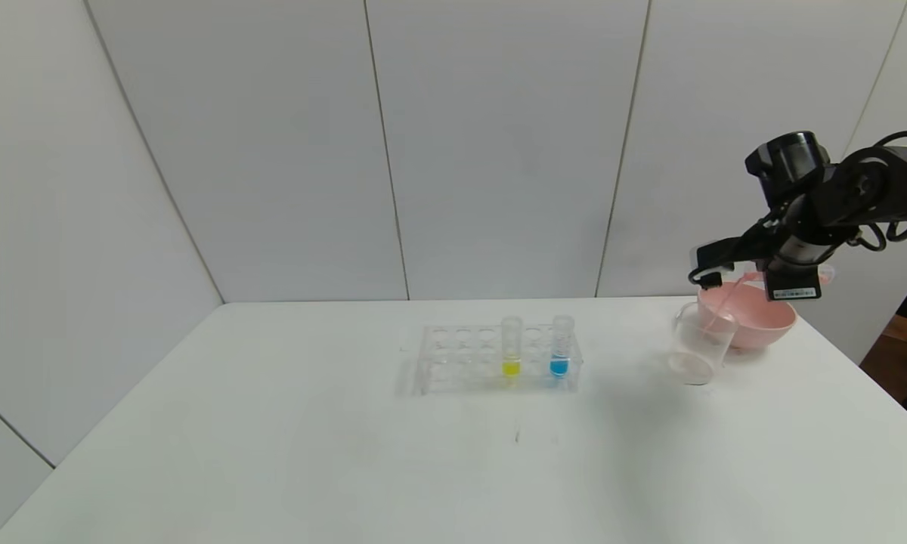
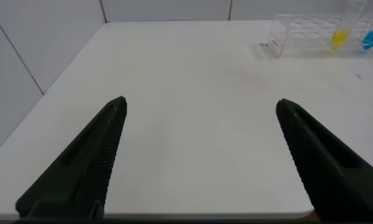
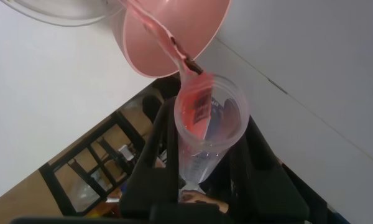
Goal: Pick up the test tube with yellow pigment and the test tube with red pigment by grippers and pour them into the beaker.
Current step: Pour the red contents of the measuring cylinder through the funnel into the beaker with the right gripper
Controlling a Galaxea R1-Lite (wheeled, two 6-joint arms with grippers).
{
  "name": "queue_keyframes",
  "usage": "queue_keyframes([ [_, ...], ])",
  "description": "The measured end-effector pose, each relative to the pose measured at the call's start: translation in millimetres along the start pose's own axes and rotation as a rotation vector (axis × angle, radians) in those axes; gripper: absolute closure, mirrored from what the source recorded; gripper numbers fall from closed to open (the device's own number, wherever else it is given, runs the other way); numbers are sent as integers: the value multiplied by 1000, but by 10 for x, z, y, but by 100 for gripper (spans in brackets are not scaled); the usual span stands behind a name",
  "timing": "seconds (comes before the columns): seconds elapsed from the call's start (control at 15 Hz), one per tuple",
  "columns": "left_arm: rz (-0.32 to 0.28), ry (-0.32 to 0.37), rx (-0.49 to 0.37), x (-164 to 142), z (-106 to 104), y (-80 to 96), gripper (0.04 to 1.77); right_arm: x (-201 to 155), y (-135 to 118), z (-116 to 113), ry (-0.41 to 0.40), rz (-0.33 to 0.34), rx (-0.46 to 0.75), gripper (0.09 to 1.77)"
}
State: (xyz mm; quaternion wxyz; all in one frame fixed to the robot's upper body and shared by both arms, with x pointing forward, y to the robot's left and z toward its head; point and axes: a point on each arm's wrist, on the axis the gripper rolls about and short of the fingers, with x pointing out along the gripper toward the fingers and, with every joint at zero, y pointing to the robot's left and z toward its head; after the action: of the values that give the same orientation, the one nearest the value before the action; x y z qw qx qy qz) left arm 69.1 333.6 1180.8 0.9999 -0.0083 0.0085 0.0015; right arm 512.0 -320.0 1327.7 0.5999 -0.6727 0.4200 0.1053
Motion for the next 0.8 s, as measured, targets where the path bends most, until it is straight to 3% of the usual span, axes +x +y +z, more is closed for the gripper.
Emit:
queue_keyframes([
  [0.8,0,0,0,0,0,0,9,-110,12,159,47,-29,-90,133],
])
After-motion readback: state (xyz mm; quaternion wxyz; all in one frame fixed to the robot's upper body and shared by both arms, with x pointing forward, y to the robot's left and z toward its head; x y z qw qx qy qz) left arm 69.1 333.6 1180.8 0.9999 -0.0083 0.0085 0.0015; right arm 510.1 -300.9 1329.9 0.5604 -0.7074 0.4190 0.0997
